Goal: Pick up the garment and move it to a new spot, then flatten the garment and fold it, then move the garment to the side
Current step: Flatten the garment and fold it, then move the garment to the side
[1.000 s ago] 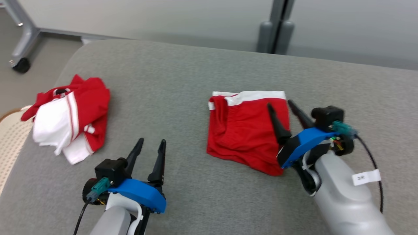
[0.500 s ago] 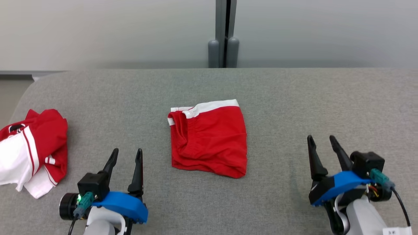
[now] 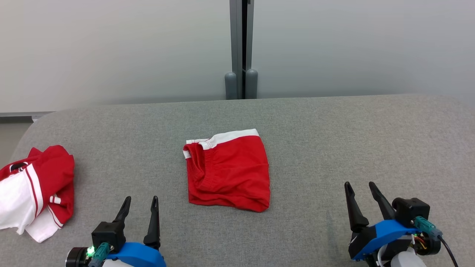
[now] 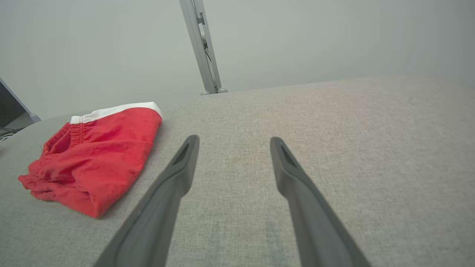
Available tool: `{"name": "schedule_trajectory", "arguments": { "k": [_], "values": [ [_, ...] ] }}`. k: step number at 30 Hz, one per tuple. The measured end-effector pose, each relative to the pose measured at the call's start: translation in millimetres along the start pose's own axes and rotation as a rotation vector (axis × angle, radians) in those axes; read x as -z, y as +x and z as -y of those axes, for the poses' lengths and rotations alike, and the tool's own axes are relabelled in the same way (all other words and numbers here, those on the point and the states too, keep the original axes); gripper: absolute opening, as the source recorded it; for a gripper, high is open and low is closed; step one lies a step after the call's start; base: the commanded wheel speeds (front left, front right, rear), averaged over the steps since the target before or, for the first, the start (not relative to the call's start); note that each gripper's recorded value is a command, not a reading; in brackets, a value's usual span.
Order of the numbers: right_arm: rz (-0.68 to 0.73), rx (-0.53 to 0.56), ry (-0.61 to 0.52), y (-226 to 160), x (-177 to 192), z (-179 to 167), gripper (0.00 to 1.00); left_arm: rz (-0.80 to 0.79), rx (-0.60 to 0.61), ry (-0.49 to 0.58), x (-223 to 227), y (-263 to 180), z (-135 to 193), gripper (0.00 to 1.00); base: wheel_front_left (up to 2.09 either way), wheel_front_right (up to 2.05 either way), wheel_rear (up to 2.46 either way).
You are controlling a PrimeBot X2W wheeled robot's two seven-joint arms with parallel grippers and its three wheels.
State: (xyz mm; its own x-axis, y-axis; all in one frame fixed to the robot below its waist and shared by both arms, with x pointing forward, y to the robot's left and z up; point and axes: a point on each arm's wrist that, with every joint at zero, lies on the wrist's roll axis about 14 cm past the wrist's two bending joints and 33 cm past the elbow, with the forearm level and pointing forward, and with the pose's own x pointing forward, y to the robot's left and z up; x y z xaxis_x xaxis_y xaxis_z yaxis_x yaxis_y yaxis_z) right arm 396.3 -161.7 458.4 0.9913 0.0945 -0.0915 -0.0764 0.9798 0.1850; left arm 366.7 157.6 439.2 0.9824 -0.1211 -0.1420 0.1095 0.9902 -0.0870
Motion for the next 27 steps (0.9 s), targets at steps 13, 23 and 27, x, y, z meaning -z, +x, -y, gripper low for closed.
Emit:
{"name": "schedule_trajectory", "arguments": {
  "k": [13, 23, 27],
  "values": [
    [-0.043, -0.031, 0.017, 9, 14, -11, 1.00, -0.025, -0.003, -0.010, 9, 2, -1, 1.00, 0.00, 0.00, 0.00],
    [-0.137, -0.186, 0.028, 60, 42, -65, 1.00, -0.060, -0.040, -0.034, 19, 13, -19, 1.00, 0.00, 0.00, 0.00],
    [-0.172, -0.241, 0.045, 84, 52, -88, 1.00, -0.079, -0.059, -0.041, 24, 12, -29, 1.00, 0.00, 0.00, 0.00]
  ]
}}
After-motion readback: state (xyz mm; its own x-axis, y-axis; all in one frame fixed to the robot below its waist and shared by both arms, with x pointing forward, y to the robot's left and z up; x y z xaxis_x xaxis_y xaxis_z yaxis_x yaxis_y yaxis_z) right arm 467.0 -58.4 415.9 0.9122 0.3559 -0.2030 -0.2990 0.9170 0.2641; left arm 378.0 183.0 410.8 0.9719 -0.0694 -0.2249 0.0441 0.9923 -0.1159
